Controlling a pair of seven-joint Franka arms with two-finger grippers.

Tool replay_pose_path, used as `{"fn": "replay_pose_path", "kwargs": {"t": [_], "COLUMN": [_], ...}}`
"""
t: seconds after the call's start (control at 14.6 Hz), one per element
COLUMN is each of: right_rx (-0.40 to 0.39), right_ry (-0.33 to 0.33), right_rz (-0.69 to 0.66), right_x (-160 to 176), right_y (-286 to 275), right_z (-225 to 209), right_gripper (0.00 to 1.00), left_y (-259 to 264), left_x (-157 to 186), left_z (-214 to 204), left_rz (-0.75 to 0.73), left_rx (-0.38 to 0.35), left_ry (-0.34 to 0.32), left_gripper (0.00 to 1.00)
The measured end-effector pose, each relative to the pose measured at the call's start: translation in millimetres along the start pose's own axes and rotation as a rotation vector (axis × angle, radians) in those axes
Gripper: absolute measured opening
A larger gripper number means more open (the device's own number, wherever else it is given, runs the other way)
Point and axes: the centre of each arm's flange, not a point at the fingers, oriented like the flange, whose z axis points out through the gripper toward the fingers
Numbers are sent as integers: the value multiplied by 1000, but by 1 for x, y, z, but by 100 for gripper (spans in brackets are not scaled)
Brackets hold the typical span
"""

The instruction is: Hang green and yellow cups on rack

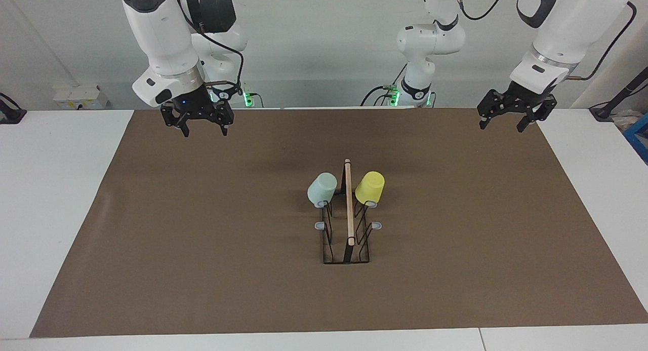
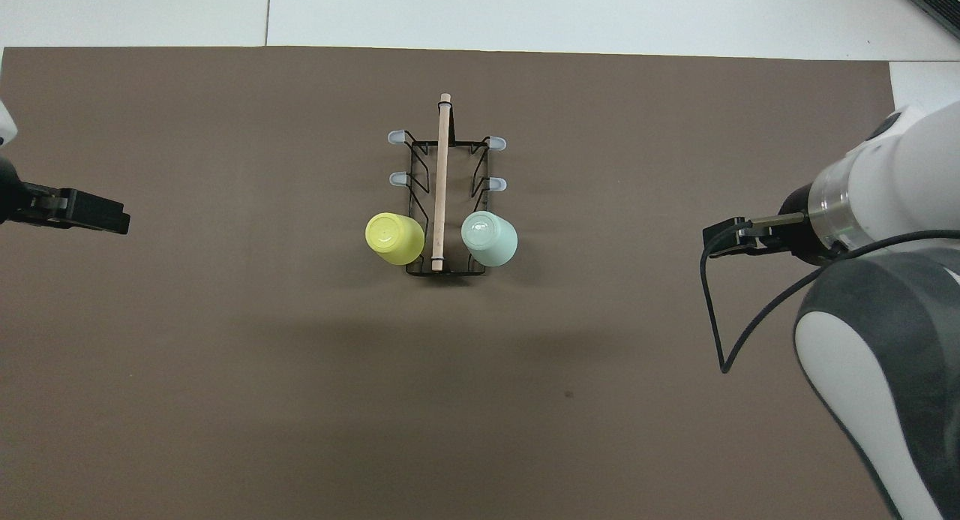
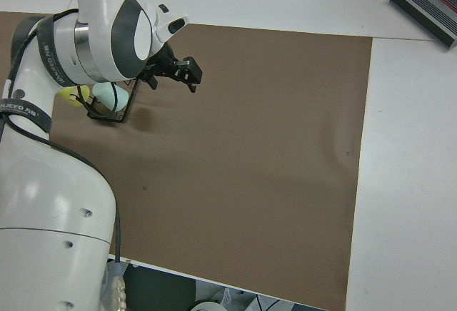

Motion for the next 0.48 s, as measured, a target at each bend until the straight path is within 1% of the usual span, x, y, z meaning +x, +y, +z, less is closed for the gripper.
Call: {"fn": "replay_pose_path", "kwargs": {"t": [0.48], "right_rx": [1], "right_ry": [6], "right_rz": [2], "right_x": [1], "right_y": [1], "right_z": [0], "right_gripper": [100], "left_y": [0], "left_x": [0], "left_z": [0], "left_rz": [1], "left_rx": [0], "left_ry": [0], "left_gripper": [100]}}
